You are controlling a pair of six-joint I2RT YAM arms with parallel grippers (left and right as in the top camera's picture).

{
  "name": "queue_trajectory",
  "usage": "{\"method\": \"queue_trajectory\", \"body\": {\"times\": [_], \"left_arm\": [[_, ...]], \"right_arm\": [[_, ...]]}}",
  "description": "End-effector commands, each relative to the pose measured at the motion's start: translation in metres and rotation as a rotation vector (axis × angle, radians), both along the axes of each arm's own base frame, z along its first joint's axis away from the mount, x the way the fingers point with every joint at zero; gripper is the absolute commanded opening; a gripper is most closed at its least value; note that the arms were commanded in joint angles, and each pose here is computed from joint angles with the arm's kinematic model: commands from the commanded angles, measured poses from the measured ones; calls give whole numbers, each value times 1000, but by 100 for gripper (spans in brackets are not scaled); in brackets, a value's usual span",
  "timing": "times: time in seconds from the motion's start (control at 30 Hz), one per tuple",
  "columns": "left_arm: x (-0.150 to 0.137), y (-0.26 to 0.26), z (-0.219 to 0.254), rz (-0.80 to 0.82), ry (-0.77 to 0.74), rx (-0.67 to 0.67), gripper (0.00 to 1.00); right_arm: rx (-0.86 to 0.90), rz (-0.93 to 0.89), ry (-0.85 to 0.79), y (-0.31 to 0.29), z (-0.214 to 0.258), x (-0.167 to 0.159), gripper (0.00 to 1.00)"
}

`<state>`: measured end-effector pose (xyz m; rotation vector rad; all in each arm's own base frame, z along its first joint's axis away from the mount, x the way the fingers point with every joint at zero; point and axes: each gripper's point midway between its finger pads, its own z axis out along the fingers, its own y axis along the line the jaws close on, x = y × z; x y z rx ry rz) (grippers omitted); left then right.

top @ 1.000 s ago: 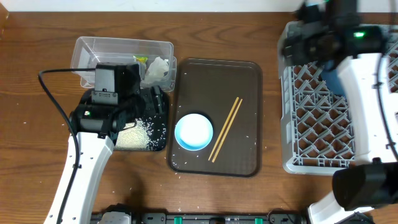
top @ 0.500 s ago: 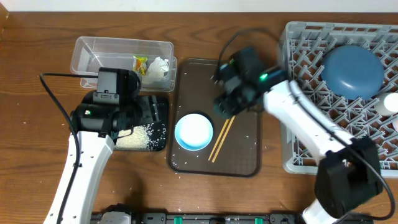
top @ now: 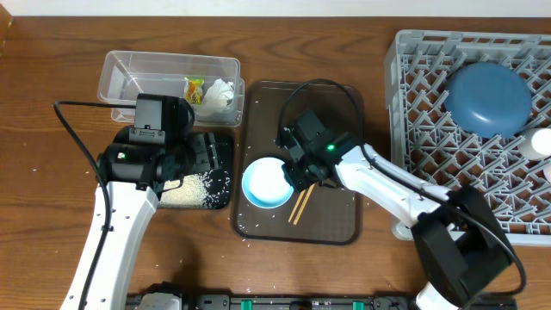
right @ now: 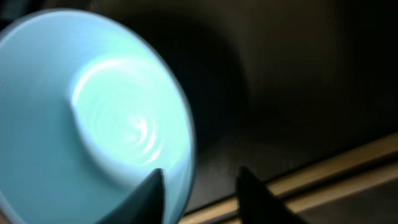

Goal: Sort waste into correct bins and load items into the dishwasher rack
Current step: 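Move the right gripper to the light-blue bowl and grasp it, then lift the light-blue bowl and set it in the dish rack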

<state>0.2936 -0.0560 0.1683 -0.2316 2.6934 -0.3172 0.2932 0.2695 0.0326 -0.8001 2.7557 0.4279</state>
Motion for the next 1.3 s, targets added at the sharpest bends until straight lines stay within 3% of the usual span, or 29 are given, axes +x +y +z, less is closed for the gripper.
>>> {"method": "queue_trajectory", "body": {"times": [0.0, 0.07, 0.27, 0.47, 0.7, 0.9, 1.03, 1.27], "left_arm": [[-1, 3, -4, -3, 10, 22, 74], [-1, 3, -4, -3, 10, 22, 74], [-1, 3, -4, -3, 10, 22, 74], [0, 3, -4, -3, 9, 22, 74], [0, 3, -4, -3, 8, 22, 74], [1, 3, -3, -3, 2, 22, 74], [1, 3, -3, -3, 2, 21, 74], [1, 3, -3, -3, 2, 21, 74]], "right_arm": [[-33, -66, 24, -5, -14, -1, 11], [-15, -66, 1, 0, -12, 5, 1], [-26, -168, -208, -15, 37, 60, 1], [-226, -399, -608, -105, 139, 140, 1], [-551, -591, -863, -219, 207, 172, 1], [-920, -824, -913, -322, 236, 169, 1], [-1058, -991, -917, -369, 242, 163, 1], [-1182, -955, -854, -401, 205, 185, 1]]}}
